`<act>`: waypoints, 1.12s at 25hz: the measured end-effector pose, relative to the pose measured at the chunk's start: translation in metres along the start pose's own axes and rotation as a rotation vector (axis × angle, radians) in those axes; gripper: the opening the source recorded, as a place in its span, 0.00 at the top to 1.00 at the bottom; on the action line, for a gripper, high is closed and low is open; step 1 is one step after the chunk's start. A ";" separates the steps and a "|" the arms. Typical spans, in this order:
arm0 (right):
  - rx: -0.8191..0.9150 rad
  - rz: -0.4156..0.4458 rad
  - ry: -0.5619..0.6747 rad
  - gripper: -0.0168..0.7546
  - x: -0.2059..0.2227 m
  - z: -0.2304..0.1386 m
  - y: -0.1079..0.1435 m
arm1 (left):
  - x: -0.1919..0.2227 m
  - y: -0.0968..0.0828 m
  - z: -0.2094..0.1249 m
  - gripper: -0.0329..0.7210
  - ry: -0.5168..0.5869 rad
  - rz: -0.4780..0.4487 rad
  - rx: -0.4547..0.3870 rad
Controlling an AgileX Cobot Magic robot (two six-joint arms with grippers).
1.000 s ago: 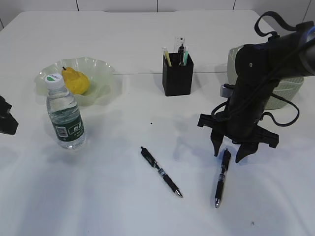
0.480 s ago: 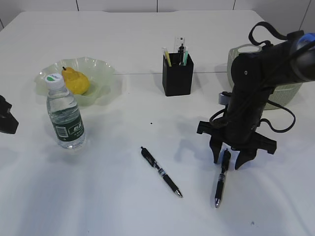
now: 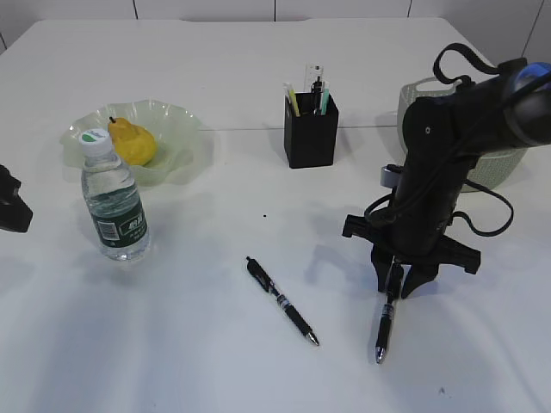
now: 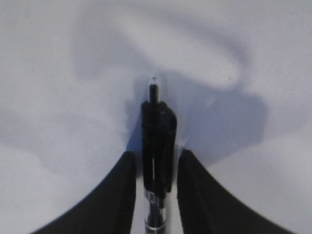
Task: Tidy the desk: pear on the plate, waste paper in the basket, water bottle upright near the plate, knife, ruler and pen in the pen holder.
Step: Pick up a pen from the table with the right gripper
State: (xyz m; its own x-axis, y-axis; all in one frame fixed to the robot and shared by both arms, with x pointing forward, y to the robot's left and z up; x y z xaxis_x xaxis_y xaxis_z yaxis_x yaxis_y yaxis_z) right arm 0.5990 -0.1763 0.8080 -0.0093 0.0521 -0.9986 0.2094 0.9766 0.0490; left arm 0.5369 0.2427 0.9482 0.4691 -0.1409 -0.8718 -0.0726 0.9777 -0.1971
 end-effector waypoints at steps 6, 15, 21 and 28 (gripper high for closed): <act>0.000 -0.004 0.007 0.77 0.003 -0.001 0.000 | 0.000 0.000 0.000 0.35 -0.001 0.000 0.000; 0.000 -0.002 0.004 0.84 0.002 0.001 0.000 | 0.000 0.000 0.000 0.35 -0.002 0.000 0.000; -0.003 -0.003 0.005 0.84 0.002 0.000 0.000 | 0.000 0.000 0.000 0.35 -0.002 0.000 0.000; -0.036 0.037 -0.067 0.84 -0.024 0.017 0.011 | 0.000 0.000 0.001 0.35 -0.004 -0.001 0.000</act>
State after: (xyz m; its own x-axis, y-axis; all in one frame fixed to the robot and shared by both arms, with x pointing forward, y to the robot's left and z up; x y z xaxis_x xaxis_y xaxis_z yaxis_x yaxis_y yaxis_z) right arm 0.6184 -0.1701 0.8319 0.0634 0.0753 -0.9951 0.1735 0.9811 0.0853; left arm 0.5375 0.2427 0.9486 0.4723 -0.1411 -0.8701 -0.0722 0.9776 -0.1977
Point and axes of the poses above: a point on each arm's last joint axis where the gripper is mounted, x pointing out along that axis toward the gripper, y along the wrist's bending axis when the last joint is at zero, z = x × y, the point moved 9 cm from there along x, pointing out along that axis toward the gripper, and after that the axes turned 12 degrees about -x, right-handed, at the moved point
